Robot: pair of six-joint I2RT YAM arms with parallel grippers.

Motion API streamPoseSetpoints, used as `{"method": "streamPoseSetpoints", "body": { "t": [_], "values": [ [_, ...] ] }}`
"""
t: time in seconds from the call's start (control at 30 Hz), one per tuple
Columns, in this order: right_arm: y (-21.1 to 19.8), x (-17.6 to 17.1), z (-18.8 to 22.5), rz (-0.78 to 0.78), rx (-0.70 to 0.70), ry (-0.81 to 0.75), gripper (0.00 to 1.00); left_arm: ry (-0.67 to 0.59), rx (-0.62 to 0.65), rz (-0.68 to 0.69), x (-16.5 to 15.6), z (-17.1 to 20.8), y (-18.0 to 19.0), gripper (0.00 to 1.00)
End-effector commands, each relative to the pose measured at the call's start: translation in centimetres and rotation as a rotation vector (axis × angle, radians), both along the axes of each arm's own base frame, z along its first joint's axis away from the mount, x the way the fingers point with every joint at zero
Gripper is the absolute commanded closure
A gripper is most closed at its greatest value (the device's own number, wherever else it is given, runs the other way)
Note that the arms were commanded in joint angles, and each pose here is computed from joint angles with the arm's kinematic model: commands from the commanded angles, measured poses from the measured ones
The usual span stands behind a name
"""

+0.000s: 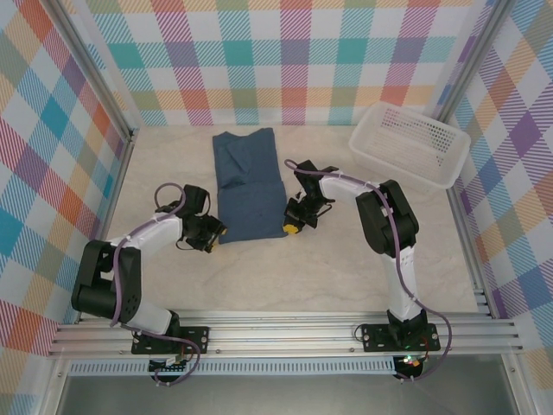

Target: Fold and stack the t-shirts

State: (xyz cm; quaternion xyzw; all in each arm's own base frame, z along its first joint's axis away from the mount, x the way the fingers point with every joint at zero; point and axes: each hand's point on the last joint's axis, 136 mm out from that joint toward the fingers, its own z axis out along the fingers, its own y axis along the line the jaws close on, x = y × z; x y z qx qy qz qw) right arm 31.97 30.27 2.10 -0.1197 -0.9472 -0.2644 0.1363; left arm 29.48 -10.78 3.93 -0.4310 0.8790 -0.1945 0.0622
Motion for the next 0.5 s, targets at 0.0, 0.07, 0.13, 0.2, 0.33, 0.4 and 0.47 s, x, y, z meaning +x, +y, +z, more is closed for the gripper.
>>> {"method": "streamPoseSetpoints", "body": {
  "t": [0.0, 0.07, 0.13, 0.2, 0.33, 0.4, 0.47],
  "values": [
    [-0.2, -0.7, 0.1, 0.001, -0.022, 0.018, 1.00, 0.015, -0.017, -0.018, 0.5, -0.9, -1.3, 0.59],
    [-0.3, -0.8, 0.2, 0.003, -0.024, 0.015, 1.00, 0.023, -0.019, -0.034, 0.8, -1.4, -2.0, 0.65],
    [-0.6, -1.0, 0.3, 0.008, -0.027, 0.014, 1.00, 0.030, -0.011, -0.050, 1.1, -1.9, -2.5, 0.78],
    [-1.1, -1.7, 0.3, 0.015, -0.038, 0.013, 1.00, 0.029, -0.009, -0.058, 1.5, -2.3, -2.8, 0.89],
    [-3.1, -3.9, 0.2, 0.019, -0.058, 0.020, 1.00, 0.033, 0.006, -0.118, 1.1, -1.8, -4.3, 0.99],
    [-4.2, -5.6, 0.1, 0.022, -0.072, 0.035, 1.00, 0.048, 0.012, -0.159, 0.0, -1.7, -5.2, 1.00],
    [-5.3, -7.4, 0.2, 0.012, -0.081, 0.046, 1.00, 0.063, 0.024, -0.197, -1.5, -1.6, -5.9, 1.00]
  ]
}}
